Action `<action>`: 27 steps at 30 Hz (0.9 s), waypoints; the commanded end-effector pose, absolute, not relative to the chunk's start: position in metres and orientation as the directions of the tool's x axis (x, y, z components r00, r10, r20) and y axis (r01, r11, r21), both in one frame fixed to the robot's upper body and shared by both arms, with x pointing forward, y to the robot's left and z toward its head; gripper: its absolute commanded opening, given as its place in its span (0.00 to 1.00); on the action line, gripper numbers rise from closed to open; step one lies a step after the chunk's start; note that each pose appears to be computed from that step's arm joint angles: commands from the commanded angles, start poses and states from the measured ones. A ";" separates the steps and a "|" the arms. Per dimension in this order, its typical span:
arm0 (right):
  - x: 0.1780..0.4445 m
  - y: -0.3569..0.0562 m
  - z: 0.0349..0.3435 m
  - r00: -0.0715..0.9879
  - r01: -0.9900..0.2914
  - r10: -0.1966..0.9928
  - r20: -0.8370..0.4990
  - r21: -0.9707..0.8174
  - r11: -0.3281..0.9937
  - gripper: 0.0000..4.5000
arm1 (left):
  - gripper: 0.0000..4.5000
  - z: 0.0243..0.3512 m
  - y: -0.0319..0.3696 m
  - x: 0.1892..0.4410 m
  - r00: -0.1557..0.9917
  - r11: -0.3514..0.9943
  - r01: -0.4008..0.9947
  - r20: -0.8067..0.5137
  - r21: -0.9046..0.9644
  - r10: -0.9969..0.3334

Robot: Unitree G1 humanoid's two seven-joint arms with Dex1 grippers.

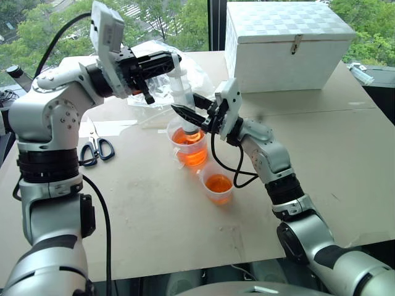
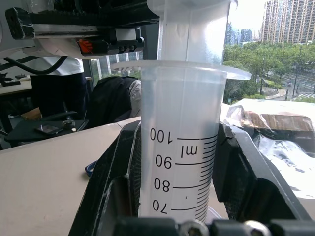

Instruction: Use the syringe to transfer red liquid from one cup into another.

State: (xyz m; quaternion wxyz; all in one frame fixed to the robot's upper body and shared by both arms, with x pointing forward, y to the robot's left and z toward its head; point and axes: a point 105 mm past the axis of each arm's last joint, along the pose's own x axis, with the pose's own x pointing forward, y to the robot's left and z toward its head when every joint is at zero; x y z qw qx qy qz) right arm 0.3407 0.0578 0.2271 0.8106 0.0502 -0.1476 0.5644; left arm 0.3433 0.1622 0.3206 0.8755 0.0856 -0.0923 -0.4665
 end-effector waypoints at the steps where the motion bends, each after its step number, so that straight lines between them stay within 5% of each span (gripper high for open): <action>1: 0.322 0.076 0.229 0.212 -0.957 0.934 0.288 -0.131 0.257 0.34 | 0.01 0.354 0.171 0.336 0.571 0.602 0.736 0.193 0.310 -0.798; 7: 0.324 0.075 0.240 0.210 -0.952 0.926 0.313 -0.152 0.266 0.34 | 0.01 0.356 0.173 0.334 0.561 0.596 0.742 0.202 0.307 -0.803; 11: 0.322 0.076 0.257 0.197 -0.948 0.916 0.350 -0.169 0.269 0.34 | 0.26 0.363 0.174 0.327 0.535 0.578 0.755 0.220 0.309 -0.816; 18: 0.324 0.074 0.275 0.193 -0.943 0.900 0.390 -0.181 0.281 0.34 | 0.95 0.372 0.183 0.316 0.521 0.572 0.758 0.236 0.313 -0.820; 27: 0.330 0.066 0.301 0.205 -0.929 0.872 0.446 -0.193 0.317 0.34 | 0.95 0.359 0.193 0.316 0.561 0.589 0.749 0.182 0.305 -0.808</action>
